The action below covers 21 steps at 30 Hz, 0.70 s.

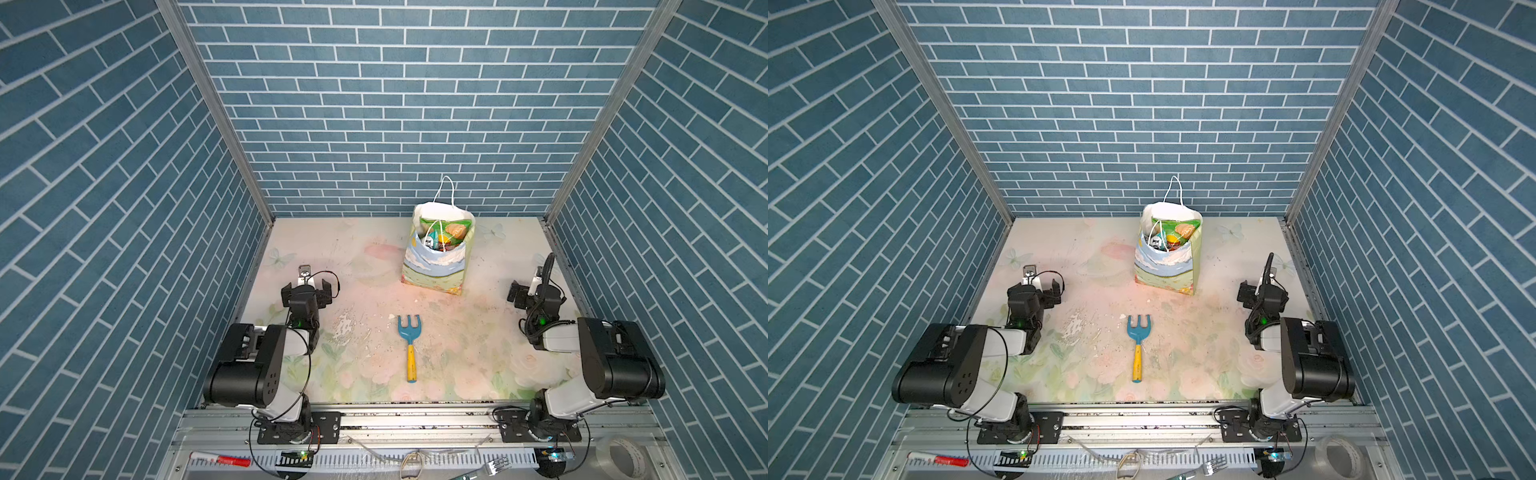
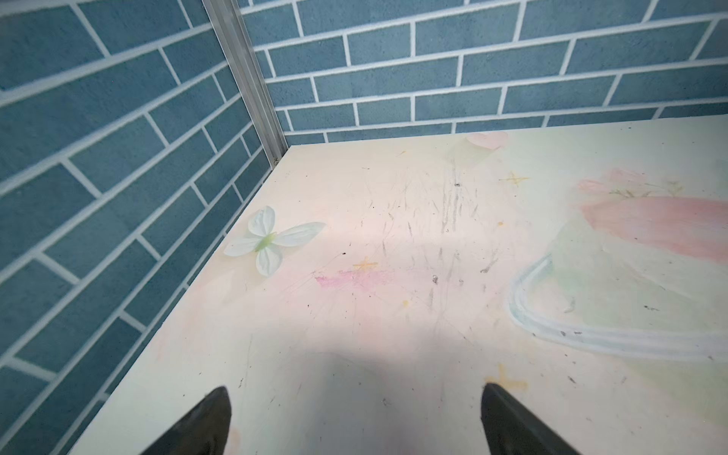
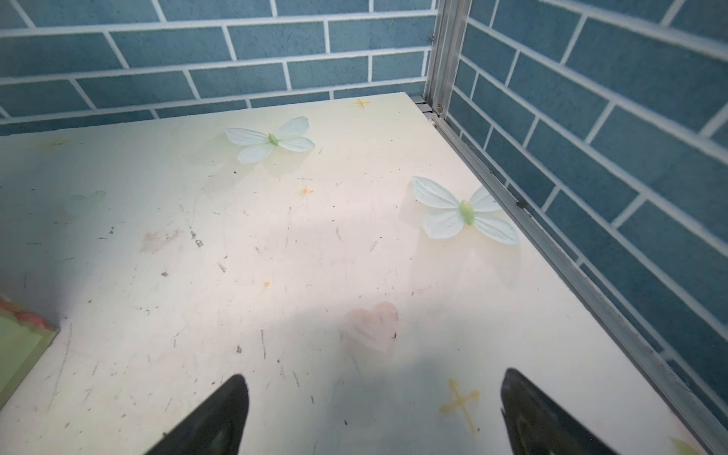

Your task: Take the snacks out of the paper bag

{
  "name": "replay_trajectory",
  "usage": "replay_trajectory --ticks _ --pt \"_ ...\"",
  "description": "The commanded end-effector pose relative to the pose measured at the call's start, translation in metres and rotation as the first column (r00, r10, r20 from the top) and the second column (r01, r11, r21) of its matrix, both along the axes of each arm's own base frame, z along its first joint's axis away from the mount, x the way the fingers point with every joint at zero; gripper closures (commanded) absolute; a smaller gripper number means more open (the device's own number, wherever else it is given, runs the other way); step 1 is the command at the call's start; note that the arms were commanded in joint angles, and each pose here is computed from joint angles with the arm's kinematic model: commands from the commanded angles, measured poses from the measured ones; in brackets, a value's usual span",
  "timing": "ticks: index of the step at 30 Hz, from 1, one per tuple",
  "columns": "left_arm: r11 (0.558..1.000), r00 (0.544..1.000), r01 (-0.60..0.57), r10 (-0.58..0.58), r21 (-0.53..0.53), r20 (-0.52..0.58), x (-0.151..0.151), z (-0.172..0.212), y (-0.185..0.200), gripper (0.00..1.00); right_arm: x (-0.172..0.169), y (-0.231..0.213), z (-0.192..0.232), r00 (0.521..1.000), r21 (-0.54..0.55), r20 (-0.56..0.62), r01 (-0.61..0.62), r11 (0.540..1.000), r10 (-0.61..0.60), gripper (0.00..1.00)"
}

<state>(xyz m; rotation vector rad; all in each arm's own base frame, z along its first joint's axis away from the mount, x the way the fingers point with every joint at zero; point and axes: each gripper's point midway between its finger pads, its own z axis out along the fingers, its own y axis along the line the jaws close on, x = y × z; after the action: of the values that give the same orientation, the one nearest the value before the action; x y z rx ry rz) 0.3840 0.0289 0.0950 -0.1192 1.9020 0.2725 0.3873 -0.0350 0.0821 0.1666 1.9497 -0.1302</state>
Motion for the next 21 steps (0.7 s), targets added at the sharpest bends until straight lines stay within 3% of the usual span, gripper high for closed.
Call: replay_trajectory --ticks 1,21 --pt "1.000 1.000 0.014 -0.014 0.002 0.002 0.0050 0.0022 -0.0033 0.00 0.0065 0.0086 0.0062 0.998 -0.020 0.011 -0.064 0.998 0.064 0.01" --pt "1.000 1.000 0.015 -0.015 0.001 0.001 0.0050 0.0021 -0.0034 0.00 0.0070 0.0078 0.0064 0.998 -0.015 0.011 -0.063 0.998 0.064 0.01"
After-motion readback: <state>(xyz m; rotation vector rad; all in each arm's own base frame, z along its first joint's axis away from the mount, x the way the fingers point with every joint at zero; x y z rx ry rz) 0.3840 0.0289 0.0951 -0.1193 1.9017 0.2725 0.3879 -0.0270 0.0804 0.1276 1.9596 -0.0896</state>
